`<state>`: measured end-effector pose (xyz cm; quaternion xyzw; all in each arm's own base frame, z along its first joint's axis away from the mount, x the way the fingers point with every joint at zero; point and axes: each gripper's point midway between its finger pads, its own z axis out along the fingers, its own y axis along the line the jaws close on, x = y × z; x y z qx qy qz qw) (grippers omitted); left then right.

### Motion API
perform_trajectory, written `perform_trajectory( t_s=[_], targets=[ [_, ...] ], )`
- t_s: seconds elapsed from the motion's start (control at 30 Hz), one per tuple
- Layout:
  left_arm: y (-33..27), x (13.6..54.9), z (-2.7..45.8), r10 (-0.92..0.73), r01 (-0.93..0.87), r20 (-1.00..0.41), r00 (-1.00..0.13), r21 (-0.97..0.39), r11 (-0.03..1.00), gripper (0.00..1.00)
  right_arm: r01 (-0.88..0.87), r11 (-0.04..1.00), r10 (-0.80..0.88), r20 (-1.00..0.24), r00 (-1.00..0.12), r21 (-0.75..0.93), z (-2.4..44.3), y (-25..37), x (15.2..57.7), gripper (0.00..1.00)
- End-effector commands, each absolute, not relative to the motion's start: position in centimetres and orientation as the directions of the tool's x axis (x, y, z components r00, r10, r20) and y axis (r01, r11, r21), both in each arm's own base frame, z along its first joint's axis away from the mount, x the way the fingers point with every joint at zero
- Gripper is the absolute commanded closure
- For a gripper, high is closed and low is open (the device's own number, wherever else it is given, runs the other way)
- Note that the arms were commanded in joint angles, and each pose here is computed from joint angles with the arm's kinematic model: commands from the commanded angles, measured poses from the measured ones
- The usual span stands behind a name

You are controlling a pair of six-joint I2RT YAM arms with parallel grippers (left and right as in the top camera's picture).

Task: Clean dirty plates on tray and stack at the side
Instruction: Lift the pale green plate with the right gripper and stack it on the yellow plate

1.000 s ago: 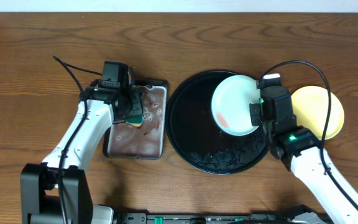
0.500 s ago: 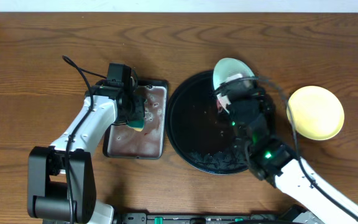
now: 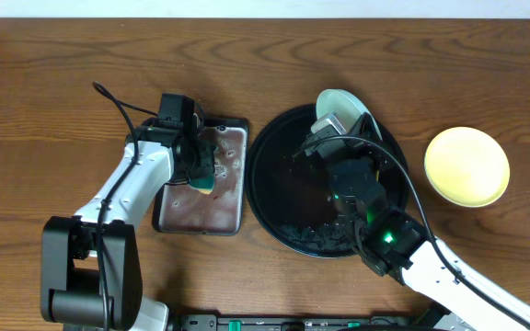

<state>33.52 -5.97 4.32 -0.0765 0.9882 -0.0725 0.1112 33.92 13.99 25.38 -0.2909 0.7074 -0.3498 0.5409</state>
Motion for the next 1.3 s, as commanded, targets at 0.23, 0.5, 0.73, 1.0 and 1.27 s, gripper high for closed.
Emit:
perform_trajectory(
  t_s=[0.23, 0.5, 0.73, 1.0, 1.27],
  targets=[
    [-7.2, 32.9, 3.7, -0.140, -0.104, -0.169, -0.976, -0.204, 0.973, 0.86, 0.025, 0.606, -0.763, -0.591, -0.263, -0.795, 26.7, 13.1, 33.7, 0.99],
    [-7.2, 32.8, 3.5, -0.140, -0.108, -0.153, -0.978, -0.200, 0.974, 0.32, 0.068, 0.617, -0.738, -0.607, -0.295, -0.784, 26.9, 11.9, 33.8, 0.99],
    [-7.3, 34.0, 9.6, -0.145, -0.069, -0.320, -0.936, -0.239, 0.969, 0.27, 0.348, 0.783, -0.404, -0.847, -0.345, -0.515, 26.8, 5.2, 35.0, 0.99],
    [-7.2, 32.9, 11.2, -0.146, -0.066, -0.332, -0.932, -0.242, 0.968, 0.26, 0.588, 0.782, 0.063, -0.912, -0.406, -0.208, 20.7, -4.8, 34.3, 0.99],
    [-7.1, 32.5, 10.7, -0.145, -0.071, -0.313, -0.939, -0.238, 0.969, 0.26, 0.659, 0.738, 0.510, -0.759, -0.405, 0.143, 15.1, -10.9, 33.0, 0.99]
  ],
)
